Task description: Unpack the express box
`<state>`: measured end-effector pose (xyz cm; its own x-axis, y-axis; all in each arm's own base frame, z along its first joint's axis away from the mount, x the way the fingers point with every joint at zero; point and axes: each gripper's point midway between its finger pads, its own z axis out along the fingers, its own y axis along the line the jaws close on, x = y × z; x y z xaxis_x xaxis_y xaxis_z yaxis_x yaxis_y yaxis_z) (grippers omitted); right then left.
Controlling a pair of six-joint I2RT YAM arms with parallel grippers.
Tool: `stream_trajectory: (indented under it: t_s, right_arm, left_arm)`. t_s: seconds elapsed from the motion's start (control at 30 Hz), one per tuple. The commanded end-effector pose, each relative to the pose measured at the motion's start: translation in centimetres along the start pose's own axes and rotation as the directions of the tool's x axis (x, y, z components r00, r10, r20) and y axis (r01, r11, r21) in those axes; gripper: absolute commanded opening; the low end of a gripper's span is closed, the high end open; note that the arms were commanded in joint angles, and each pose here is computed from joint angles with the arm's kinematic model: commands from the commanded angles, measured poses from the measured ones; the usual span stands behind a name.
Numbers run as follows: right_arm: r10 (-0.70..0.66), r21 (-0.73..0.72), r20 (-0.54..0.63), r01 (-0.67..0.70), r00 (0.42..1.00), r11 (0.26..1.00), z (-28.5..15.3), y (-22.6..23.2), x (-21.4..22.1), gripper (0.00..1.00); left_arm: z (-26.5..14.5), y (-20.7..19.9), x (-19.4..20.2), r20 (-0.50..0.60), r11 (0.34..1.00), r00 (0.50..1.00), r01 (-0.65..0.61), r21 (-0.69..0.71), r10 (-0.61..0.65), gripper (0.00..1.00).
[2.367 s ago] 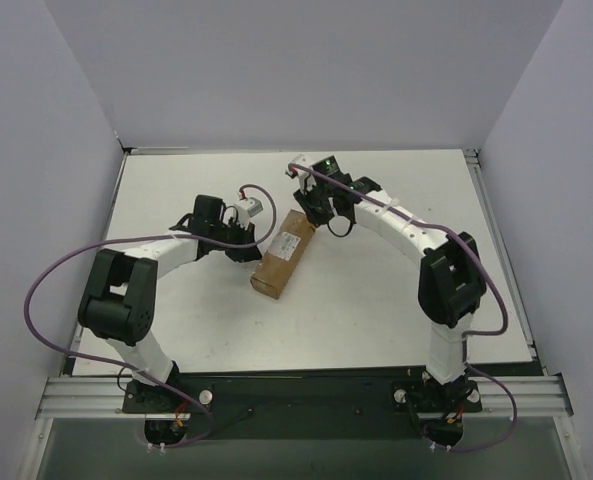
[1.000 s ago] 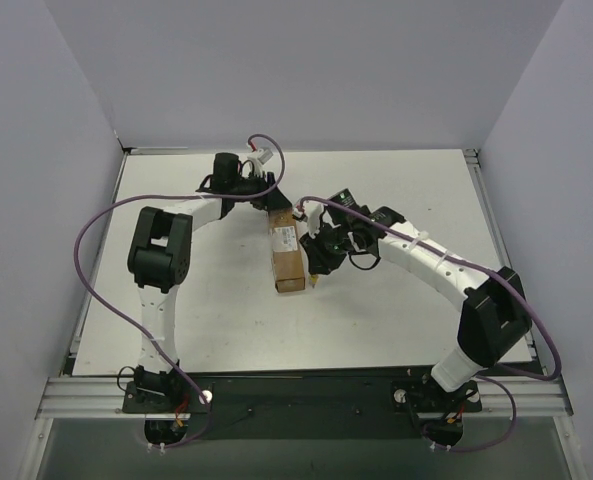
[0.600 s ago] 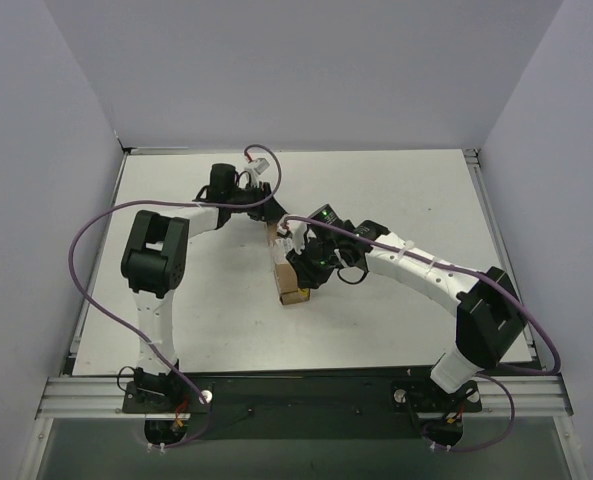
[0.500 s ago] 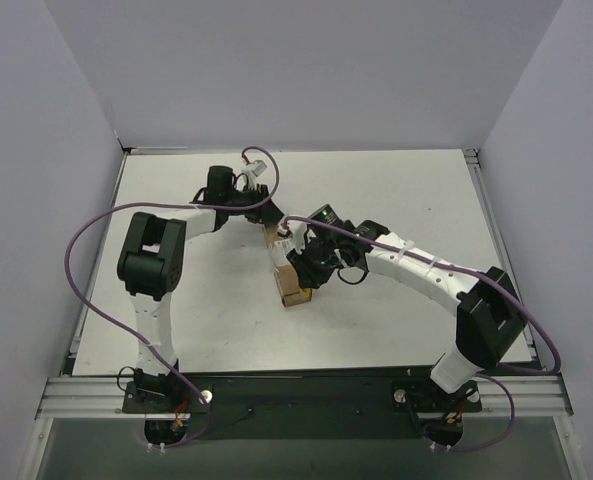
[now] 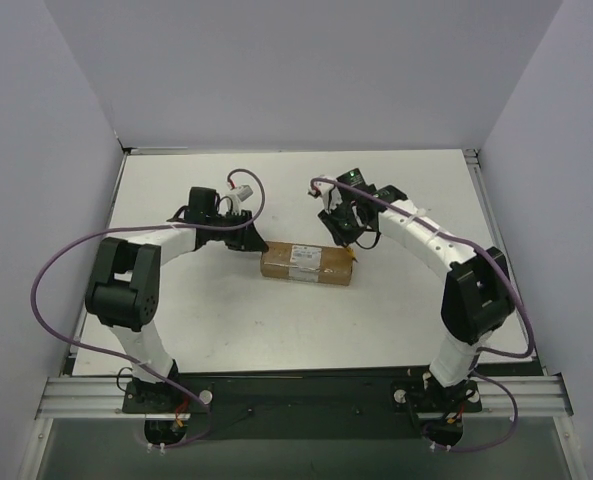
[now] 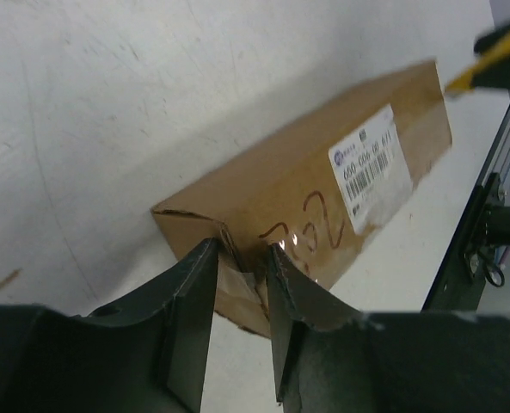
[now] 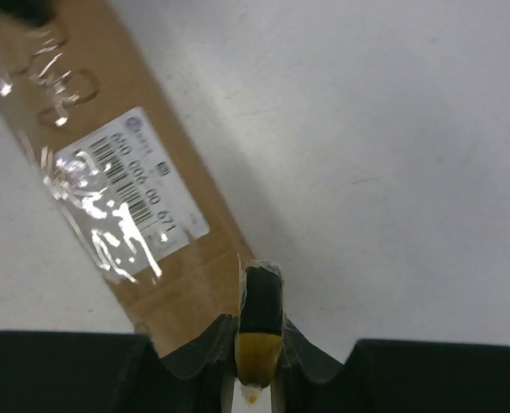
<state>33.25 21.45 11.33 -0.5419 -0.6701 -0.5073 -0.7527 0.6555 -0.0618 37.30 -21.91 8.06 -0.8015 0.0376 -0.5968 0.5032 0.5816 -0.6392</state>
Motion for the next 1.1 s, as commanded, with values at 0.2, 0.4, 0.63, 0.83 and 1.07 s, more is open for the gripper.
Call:
stream_trajectory:
  t_s: [0.2, 0.4, 0.63, 0.83, 1.07]
  right_arm:
    - [-0.025, 0.057, 0.125, 0.018, 0.992, 0.998, 3.2, -3.9, -8.4, 0.00]
    - [0.085, 0.174, 0.139, -0.108, 0.987, 0.979, 2.7, -6.9, -9.6, 0.00]
    - [0.232, 0.202, 0.362, -0.319, 0.903, 0.926, -4.3, -10.9, -10.2, 0.00]
    - [0.257, 0.127, 0.521, -0.371, 0.814, 0.920, -6.9, -11.6, -9.5, 0.00]
    - [0.278, 0.072, 0.574, -0.385, 0.770, 0.920, -5.9, -11.3, -8.5, 0.00]
  left_arm:
    - [-3.0, -5.5, 6.1, -0.213, 0.980, 0.962, -0.140, 0.144, 0.169, 0.38]
    - [-7.2, -6.0, 2.3, -0.188, 0.931, 0.915, -0.334, 0.146, 0.358, 0.43]
    - [-2.6, -5.7, -6.0, 0.038, 0.881, 0.886, -0.464, 0.090, 0.463, 0.54]
    - [4.4, -6.7, -11.3, 0.134, 0.931, 0.938, -0.337, 0.144, 0.319, 0.57]
    - [8.1, -8.7, -11.1, 0.132, 0.921, 0.936, -0.347, 0.177, 0.328, 0.62]
